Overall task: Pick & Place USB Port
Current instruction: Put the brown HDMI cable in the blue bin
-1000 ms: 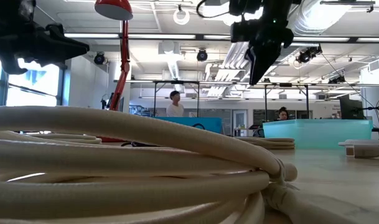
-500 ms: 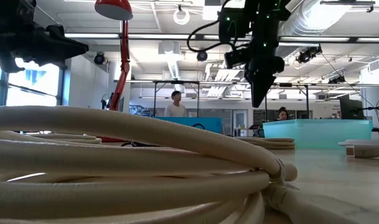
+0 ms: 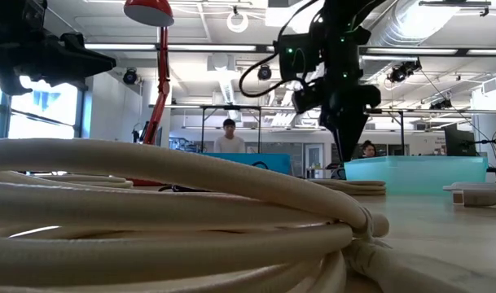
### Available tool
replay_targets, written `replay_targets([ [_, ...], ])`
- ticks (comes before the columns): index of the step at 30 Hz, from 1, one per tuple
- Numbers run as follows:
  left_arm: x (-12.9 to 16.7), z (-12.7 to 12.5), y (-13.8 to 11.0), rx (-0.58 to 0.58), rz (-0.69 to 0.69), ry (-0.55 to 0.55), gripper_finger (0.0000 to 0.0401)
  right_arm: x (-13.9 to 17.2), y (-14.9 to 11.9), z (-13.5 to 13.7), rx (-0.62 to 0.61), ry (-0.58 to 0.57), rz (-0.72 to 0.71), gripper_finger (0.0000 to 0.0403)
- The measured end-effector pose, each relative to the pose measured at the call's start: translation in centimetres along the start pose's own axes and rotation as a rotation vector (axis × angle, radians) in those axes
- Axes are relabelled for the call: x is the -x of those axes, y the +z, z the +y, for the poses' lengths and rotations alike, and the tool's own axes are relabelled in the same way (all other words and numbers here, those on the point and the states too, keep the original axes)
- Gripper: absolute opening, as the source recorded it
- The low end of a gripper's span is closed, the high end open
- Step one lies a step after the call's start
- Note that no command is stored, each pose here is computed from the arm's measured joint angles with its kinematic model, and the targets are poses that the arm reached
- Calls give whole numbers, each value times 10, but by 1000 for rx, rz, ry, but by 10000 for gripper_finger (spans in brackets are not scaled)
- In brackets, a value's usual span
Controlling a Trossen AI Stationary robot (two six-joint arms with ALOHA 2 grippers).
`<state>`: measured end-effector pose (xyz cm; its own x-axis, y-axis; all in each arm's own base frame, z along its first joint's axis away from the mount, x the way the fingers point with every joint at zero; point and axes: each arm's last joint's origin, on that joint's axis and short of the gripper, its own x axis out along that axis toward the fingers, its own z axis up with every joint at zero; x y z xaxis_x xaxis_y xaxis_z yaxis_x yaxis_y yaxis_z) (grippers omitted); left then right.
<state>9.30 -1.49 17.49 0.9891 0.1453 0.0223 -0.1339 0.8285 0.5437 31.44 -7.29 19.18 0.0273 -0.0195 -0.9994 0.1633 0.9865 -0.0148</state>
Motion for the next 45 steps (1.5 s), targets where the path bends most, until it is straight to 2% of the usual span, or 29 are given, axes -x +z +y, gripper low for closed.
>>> replay_targets([
  [10, 0, -1, 0, 18, -10, -17, 72, -15, 4, -1, 23, -18, 40, 95],
  [27, 0, -2, 0, 16, -21, -46, 72, -16, 5, 0, 12, 15, 28, 94],
  [32, 0, -2, 0, 16, -21, -46, 72, -35, -5, 0, 24, 23, 47, 94],
  [36, 0, -2, 0, 16, -21, -46, 72, -51, -14, -1, 43, -15, 32, 94],
  [45, 0, -2, 0, 16, -29, -56, 72, -70, -25, -10, -1, 39, -18, 89],
])
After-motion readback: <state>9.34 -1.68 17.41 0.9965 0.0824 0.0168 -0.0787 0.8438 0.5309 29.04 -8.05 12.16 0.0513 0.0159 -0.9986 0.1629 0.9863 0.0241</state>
